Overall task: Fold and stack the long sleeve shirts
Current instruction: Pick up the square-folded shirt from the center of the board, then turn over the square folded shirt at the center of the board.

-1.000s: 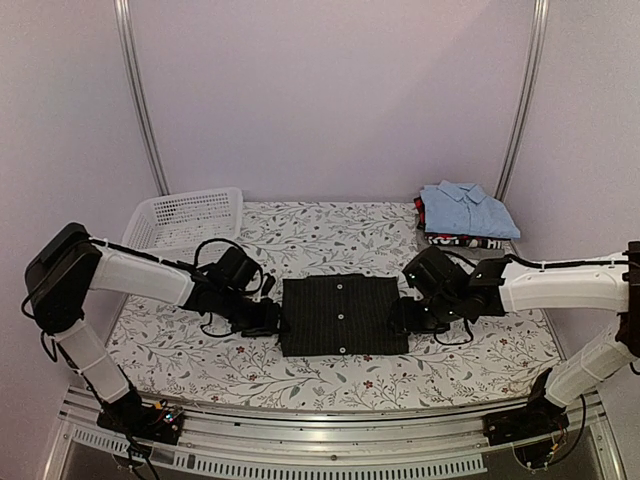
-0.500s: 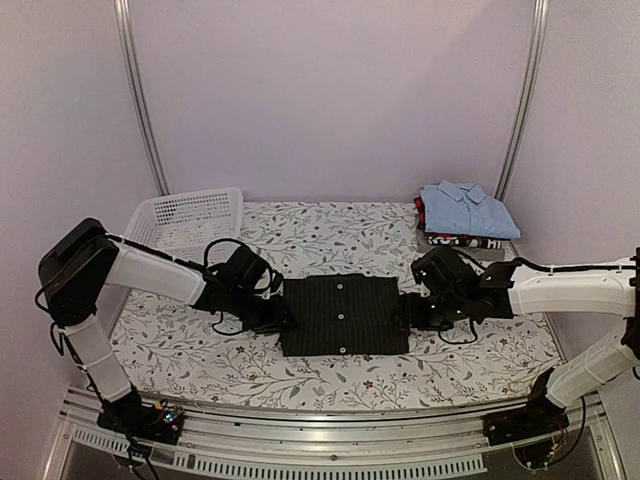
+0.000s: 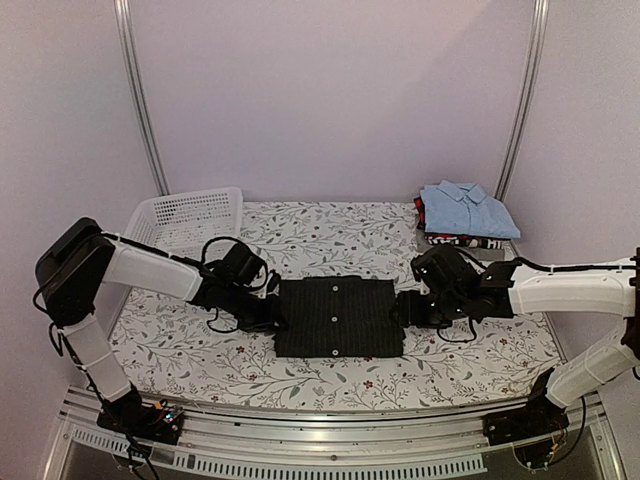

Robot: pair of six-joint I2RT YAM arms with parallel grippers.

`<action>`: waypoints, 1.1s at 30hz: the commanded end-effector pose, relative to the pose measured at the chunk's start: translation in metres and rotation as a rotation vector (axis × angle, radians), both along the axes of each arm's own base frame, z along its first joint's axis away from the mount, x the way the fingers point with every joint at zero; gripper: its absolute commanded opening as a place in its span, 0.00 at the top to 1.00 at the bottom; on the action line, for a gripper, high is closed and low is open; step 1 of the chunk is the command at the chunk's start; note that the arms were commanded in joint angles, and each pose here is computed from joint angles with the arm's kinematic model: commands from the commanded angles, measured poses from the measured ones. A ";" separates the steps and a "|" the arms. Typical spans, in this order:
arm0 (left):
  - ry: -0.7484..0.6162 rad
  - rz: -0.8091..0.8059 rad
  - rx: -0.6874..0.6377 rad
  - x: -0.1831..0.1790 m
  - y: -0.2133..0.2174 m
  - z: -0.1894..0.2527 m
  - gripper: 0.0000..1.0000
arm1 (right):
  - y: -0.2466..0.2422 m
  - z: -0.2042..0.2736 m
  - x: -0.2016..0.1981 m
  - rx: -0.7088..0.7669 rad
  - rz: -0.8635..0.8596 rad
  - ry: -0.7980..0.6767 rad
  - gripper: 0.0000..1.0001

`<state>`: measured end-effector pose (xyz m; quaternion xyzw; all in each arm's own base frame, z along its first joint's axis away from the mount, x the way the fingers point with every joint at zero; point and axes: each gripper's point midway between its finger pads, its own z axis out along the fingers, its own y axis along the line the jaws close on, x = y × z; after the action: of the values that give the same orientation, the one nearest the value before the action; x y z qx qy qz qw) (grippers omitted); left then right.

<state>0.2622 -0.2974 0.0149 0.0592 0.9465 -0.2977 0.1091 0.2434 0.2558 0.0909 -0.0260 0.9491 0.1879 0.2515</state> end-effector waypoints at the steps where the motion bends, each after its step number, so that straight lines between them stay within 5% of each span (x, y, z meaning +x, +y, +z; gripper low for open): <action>1: -0.016 -0.070 0.029 -0.003 0.031 0.019 1.00 | 0.008 0.001 0.007 0.017 0.012 -0.008 0.38; 17: -0.142 -0.117 0.035 0.014 0.062 0.096 1.00 | 0.075 -0.030 0.032 0.089 0.113 0.064 0.74; 33: -0.306 -0.102 0.003 0.030 0.067 0.183 1.00 | 0.163 -0.070 0.042 0.154 0.239 0.135 0.81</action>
<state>0.2822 -0.2356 0.1497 0.1436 0.9311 -0.2828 0.1801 0.2869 0.3860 0.0238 -0.0901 0.9464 0.2548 0.1768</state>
